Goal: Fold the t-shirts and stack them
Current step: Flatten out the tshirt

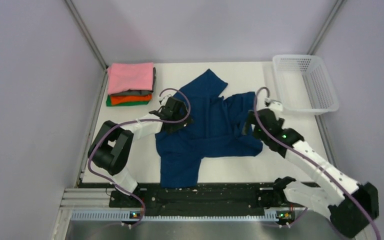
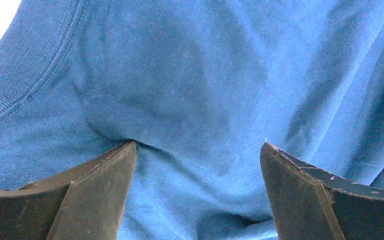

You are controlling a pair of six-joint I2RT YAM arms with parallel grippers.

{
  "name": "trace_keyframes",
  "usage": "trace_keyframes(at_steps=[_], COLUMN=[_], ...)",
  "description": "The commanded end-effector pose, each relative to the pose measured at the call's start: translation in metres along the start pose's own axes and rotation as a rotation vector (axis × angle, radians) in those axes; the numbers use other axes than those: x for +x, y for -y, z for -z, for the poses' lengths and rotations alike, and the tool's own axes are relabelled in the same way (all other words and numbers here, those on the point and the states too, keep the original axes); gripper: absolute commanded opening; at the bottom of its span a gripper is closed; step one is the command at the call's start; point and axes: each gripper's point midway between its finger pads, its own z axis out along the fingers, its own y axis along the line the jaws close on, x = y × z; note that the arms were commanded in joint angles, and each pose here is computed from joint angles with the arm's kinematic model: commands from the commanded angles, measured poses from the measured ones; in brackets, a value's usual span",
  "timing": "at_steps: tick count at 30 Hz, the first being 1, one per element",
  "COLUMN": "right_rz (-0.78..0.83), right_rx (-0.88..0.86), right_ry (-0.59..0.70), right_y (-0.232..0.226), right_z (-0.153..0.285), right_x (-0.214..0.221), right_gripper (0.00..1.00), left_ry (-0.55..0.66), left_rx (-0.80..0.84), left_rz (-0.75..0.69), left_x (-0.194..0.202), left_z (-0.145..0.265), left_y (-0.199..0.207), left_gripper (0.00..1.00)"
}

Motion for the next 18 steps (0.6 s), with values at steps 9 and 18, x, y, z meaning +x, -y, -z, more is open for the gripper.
trace_keyframes(at_steps=[9, 18], right_rz=[-0.237, 0.141], right_rx=[-0.235, -0.519], right_ry=[-0.148, -0.178], right_y=[0.028, -0.052], right_z=[-0.048, -0.006], right_x=[0.029, 0.049], right_gripper=[0.96, 0.96], left_ry=[-0.087, -0.078], left_rx=[-0.079, -0.091], left_rz=[-0.029, -0.033], left_x=[0.024, 0.023], left_z=[0.001, 0.002], left_y=[-0.026, -0.029], left_gripper=[0.99, 0.99])
